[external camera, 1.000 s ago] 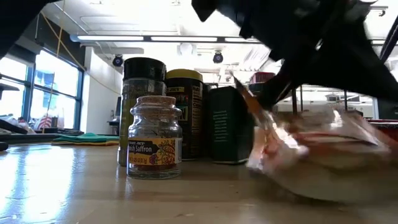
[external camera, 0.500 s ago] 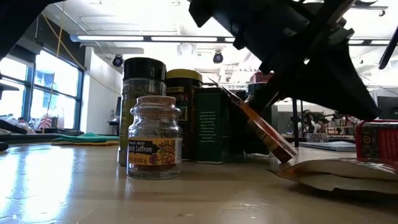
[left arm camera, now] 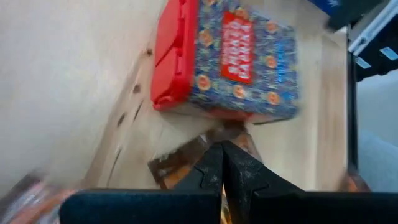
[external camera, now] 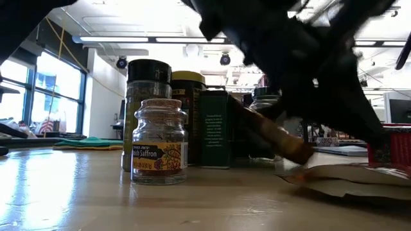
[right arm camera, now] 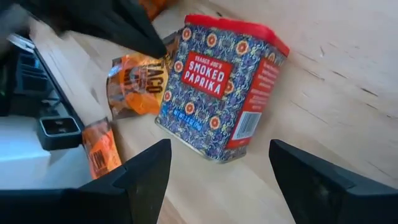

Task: Shelf spices
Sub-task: Put the red seasoning can on the shelf

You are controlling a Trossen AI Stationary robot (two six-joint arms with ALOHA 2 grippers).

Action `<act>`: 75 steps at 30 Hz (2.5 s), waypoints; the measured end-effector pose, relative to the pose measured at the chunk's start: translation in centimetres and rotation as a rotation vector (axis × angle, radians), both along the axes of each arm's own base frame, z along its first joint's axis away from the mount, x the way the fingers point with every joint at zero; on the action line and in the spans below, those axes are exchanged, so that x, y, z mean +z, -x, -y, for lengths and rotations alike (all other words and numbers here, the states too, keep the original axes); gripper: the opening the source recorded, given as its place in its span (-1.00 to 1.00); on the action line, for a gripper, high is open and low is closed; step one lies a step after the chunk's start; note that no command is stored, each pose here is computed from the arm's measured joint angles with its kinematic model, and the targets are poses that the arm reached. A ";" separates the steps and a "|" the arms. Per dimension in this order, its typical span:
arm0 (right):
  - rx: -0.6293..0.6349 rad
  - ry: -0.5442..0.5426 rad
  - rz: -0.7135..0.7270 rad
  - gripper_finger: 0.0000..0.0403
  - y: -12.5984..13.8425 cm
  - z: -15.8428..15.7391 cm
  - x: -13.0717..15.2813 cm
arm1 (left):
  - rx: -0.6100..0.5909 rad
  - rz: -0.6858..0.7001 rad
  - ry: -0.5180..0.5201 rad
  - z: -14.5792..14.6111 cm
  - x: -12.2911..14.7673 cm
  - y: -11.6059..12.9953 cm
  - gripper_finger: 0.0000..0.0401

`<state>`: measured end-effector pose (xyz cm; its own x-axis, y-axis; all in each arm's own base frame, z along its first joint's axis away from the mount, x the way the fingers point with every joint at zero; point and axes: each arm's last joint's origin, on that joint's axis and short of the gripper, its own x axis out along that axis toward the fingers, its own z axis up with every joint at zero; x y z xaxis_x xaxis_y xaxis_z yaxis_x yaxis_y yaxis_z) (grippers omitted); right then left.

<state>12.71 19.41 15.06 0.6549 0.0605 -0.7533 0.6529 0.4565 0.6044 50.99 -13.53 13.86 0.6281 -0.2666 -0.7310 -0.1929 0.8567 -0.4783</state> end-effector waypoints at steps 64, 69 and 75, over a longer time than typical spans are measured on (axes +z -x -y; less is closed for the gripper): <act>0.216 0.086 -0.052 0.33 -5.0 3.3 -0.6 | 0.005 0.020 0.058 -1.3 -1.3 -0.9 -1.00; 0.260 0.129 -0.034 0.33 -5.2 3.1 -0.2 | -0.020 0.040 0.032 -1.0 -1.3 -0.9 -1.00; 0.326 0.220 -0.028 0.33 -5.8 2.2 2.0 | -0.028 0.049 -0.091 -0.4 -0.6 -0.7 -1.00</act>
<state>18.55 17.24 17.08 0.6067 0.0975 -0.7889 0.4671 0.7593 0.4531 51.65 -13.09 13.27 0.6568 -0.2189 -0.7216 -0.1466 0.9016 -0.4069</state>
